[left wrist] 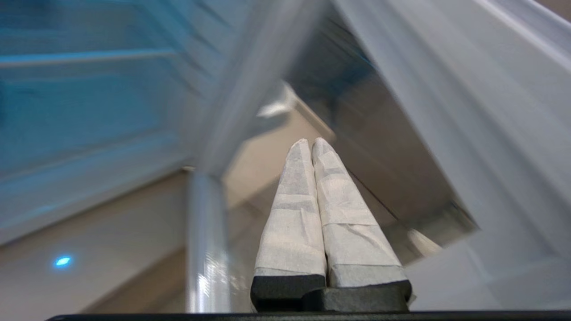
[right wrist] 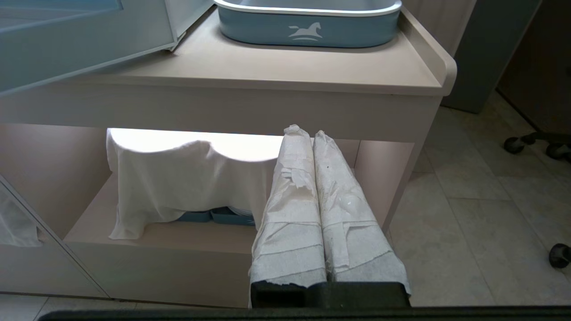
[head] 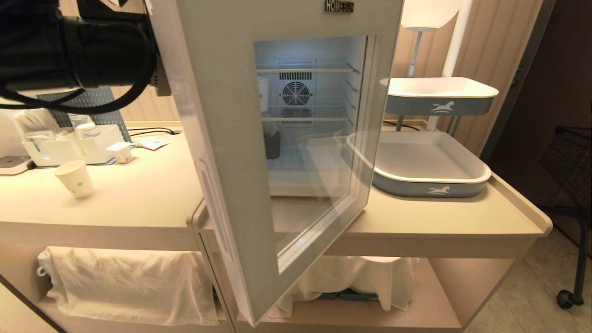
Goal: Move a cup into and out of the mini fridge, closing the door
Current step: Open the freezer door
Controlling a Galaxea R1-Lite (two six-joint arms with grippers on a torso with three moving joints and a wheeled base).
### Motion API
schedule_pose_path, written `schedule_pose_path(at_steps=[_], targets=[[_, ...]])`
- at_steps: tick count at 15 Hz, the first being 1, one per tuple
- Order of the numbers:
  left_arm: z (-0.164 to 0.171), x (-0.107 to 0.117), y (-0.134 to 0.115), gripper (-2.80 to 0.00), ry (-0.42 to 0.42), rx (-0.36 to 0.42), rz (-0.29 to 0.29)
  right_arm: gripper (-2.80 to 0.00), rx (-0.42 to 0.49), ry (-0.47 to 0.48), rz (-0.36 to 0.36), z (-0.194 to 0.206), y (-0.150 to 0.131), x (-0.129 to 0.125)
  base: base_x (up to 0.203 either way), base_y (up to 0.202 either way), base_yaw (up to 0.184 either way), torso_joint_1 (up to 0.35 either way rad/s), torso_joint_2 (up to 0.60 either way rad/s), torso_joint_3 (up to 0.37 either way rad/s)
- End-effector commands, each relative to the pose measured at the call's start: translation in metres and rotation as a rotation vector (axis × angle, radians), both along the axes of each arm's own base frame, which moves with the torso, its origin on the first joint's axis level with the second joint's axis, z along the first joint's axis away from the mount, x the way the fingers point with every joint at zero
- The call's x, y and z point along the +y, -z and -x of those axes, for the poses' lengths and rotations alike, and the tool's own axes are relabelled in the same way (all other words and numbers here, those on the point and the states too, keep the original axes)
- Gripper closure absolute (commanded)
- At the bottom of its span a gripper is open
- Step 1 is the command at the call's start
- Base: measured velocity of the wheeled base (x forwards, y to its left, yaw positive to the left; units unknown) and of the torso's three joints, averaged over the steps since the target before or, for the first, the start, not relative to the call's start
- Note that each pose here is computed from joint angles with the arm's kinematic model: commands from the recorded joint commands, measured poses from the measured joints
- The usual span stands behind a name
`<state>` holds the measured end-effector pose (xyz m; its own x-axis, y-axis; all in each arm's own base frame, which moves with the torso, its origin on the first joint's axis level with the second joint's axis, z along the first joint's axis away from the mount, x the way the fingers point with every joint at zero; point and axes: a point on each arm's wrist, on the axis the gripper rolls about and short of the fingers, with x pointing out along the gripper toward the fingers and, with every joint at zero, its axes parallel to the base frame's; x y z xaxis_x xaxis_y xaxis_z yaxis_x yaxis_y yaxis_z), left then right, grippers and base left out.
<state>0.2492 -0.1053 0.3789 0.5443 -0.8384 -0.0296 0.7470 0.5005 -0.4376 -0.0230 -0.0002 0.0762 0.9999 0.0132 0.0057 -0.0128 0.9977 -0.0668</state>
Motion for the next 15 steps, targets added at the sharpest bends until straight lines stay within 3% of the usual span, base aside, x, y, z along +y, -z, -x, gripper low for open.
schedule_pose_path(at_steps=[1, 8, 10, 13, 15], targets=[[0.026, -0.011, -0.007, 0.00, 0.080, -0.026, 0.013, 0.00, 0.001, -0.001, 0.001, 0.000, 0.000, 0.000, 0.000, 0.000, 0.000, 0.000, 0.00, 0.000], [0.091, -0.074, -0.013, 0.00, 0.429, -0.030, 0.043, 0.00, 0.001, -0.001, 0.001, 0.000, 0.000, 0.000, 0.000, 0.000, 0.000, 0.000, 0.00, 0.000], [0.100, -0.087, -0.015, 0.00, 0.424, -0.023, 0.066, 0.00, 0.001, -0.001, 0.001, 0.000, 0.000, 0.000, 0.000, 0.000, 0.000, 0.000, 0.00, 0.000], [0.104, -0.084, -0.014, 0.00, 0.394, -0.020, 0.070, 0.00, 0.001, -0.001, 0.001, 0.000, 0.000, 0.000, 0.000, 0.000, 0.000, 0.000, 0.00, 0.000], [0.102, -0.081, -0.012, 0.00, 0.294, -0.026, 0.064, 0.00, 0.001, -0.001, 0.001, 0.000, 0.000, 0.000, 0.000, 0.000, 0.000, 0.000, 0.00, 0.000]])
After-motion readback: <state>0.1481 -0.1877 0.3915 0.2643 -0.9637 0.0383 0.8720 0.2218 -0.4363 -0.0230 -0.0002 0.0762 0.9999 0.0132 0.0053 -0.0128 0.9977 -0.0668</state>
